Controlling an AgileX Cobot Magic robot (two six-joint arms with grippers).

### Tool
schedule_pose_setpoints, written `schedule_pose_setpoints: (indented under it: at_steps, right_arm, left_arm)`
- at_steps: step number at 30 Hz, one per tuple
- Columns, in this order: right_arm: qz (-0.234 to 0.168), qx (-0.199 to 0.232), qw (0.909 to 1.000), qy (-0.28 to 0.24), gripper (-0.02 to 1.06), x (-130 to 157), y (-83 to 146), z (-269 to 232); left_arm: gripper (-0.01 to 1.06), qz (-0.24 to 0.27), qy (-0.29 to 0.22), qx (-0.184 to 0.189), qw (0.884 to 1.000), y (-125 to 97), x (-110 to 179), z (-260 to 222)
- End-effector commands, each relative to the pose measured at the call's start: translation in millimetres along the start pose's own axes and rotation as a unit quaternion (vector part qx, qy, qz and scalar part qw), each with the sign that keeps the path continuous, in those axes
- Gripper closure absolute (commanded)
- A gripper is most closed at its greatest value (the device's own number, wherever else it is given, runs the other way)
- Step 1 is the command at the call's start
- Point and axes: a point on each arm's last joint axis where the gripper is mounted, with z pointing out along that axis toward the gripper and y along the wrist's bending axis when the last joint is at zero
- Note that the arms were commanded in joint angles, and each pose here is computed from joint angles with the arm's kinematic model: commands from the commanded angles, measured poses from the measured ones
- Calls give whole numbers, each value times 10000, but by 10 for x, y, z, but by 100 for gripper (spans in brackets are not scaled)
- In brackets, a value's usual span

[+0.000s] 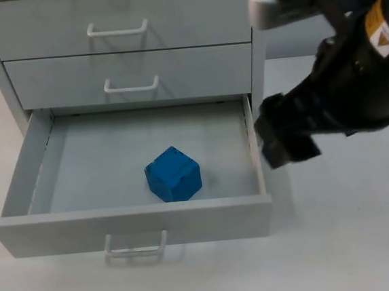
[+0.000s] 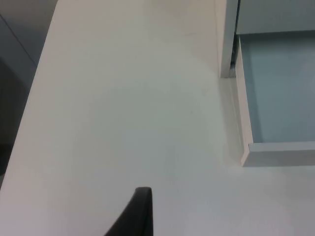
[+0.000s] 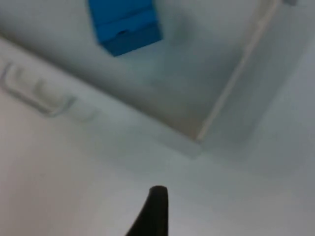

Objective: Open the drawer with the left hand, place the block into the drawer with the right hand, then close the drawer with the left hand.

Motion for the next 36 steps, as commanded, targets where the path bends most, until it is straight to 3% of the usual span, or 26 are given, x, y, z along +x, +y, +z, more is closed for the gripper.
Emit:
schedule_pose_setpoints:
  at_steps: [1, 5, 7, 9, 10, 13, 16, 26, 36]
  right_arm:
    - [109, 117, 9999, 21, 25, -7, -145, -13]
    - [749, 360, 9964, 181, 25, 70, -653, -16]
    - [891, 412, 9949, 210, 25, 108, -769, -32]
    - [1344, 590, 9889, 227, 25, 244, -1097, -116]
    - [1344, 590, 9889, 227, 25, 244, -1097, -116]
    - [1947, 809, 9774, 173, 25, 433, -1509, -312]
    - [2149, 917, 9721, 227, 25, 521, -1675, -442]
    - [2126, 1079, 9712, -49, 25, 591, -1726, -772]
    - [1925, 1042, 9744, 513, 25, 710, -1679, -846]
  left_arm:
    - [0, 2, -86, -18, 10000, 3, -11, -24]
    - [0, -13, -87, 7, 10000, -1, -11, -24]
    - [0, -13, -87, 7, 10000, -1, -11, -24]
    - [0, -13, -87, 7, 10000, -1, -11, -24]
    - [0, -13, -87, 7, 10000, -1, -11, -24]
    - [0, -31, -89, 36, 9999, -6, -11, -24]
    - [0, -29, -92, 101, 9999, -18, -12, -24]
    - [0, 41, -100, 217, 9997, -40, -13, -25]
    - [2, -18, -128, 531, 9985, -96, -22, -26]
